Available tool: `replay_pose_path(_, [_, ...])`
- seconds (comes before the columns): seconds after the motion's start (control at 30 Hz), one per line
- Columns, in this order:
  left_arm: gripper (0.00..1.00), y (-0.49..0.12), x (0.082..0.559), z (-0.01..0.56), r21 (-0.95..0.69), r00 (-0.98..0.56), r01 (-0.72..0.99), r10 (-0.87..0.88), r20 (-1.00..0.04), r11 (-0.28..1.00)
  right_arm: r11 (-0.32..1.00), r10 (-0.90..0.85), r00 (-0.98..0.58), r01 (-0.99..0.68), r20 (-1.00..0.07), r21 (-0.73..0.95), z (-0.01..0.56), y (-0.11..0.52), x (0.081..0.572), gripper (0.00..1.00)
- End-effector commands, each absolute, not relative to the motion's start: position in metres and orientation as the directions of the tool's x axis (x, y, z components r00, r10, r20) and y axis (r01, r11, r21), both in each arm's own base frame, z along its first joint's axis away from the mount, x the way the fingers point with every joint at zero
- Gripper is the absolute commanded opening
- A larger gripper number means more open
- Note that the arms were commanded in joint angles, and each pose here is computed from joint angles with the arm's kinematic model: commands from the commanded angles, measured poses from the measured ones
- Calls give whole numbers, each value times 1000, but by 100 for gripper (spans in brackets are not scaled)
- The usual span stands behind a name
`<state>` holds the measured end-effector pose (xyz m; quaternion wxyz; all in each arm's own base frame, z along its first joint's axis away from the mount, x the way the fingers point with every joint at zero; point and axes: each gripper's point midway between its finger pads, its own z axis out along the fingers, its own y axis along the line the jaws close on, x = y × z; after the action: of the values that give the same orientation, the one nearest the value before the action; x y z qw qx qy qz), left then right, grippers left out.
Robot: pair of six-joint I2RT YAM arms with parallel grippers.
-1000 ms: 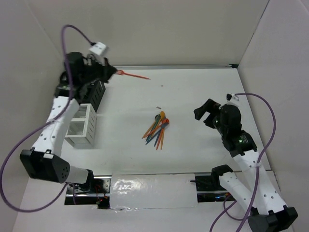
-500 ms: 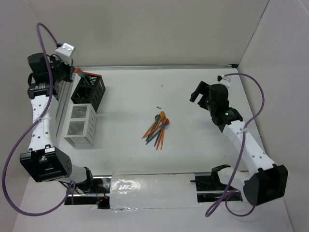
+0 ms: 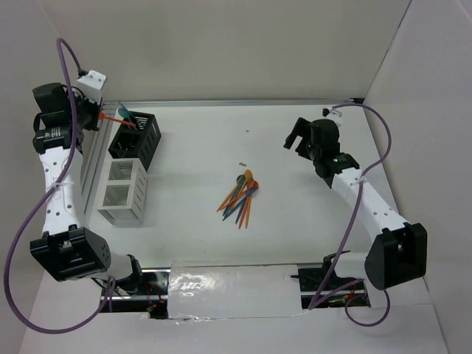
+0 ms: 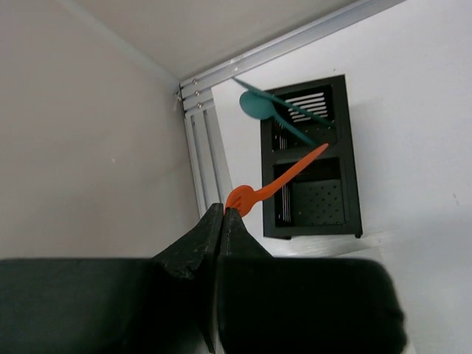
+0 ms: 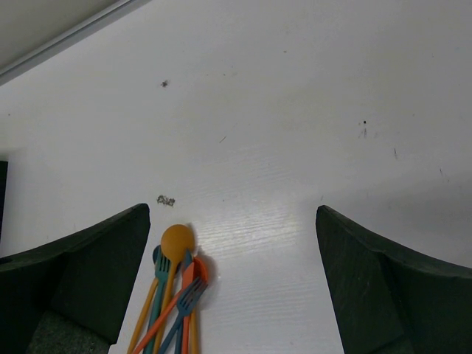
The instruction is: Sort the eating utensils into containers
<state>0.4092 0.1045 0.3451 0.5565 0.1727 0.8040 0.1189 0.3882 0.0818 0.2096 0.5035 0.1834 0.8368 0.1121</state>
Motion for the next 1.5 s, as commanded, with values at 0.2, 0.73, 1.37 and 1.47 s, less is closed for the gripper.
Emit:
replay_pose_path(0.2, [0,138,389,332,432,-388,64,421,-820,900,900,432,-382,131,-817,415,232,95,413,100])
replay_pose_path(0.73, [0,117,426,257,349,-466,211,408,-785,913,887,458,-377,133,-805,442,235,99,416,100])
replay_pose_path(1.37, [75,95,460,250,317,-485,240,396,-780,918,901,413,-443,73,-795,427,223,111,410,100])
replay_pose_path(1.47, [100,101,466,274,291,-469,180,342,-814,940,902,408,-427,50,-807,430,234,111,406,100])
